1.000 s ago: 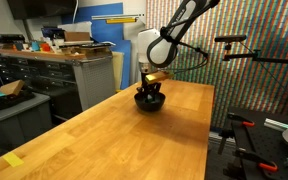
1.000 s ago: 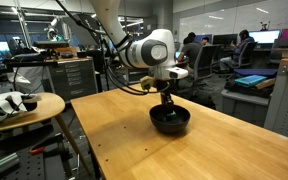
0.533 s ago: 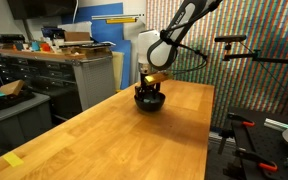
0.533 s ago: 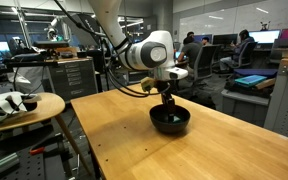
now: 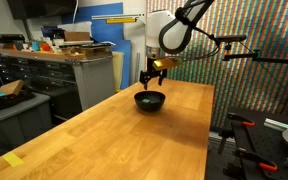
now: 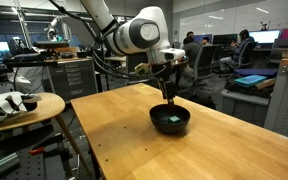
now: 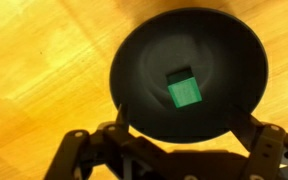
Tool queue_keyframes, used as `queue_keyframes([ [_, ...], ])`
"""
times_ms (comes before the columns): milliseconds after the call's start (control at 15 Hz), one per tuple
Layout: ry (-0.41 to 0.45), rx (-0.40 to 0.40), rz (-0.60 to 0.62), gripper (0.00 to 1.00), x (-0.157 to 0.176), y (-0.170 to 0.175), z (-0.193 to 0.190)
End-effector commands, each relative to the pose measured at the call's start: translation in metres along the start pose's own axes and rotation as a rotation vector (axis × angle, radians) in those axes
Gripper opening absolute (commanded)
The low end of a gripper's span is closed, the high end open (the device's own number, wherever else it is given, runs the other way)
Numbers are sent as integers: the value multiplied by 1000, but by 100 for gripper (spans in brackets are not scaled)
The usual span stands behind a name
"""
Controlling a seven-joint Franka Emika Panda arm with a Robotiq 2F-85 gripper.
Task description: Put the green block inside the black bowl
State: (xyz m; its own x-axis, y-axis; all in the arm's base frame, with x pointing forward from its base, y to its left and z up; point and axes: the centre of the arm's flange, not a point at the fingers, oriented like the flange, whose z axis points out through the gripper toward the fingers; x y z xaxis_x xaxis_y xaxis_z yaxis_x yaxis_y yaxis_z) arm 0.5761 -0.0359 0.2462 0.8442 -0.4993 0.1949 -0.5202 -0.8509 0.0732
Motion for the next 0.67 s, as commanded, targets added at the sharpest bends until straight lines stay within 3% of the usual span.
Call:
queue_keyframes([
  [0,8,-6,-42,100,-31,42,-45],
  [267,-19,33,-141,100,-57,72,-72],
  [333,-5,8,-90,100,-36,49,-42],
  [600,-11,20,-127,100,-52,63,-57],
])
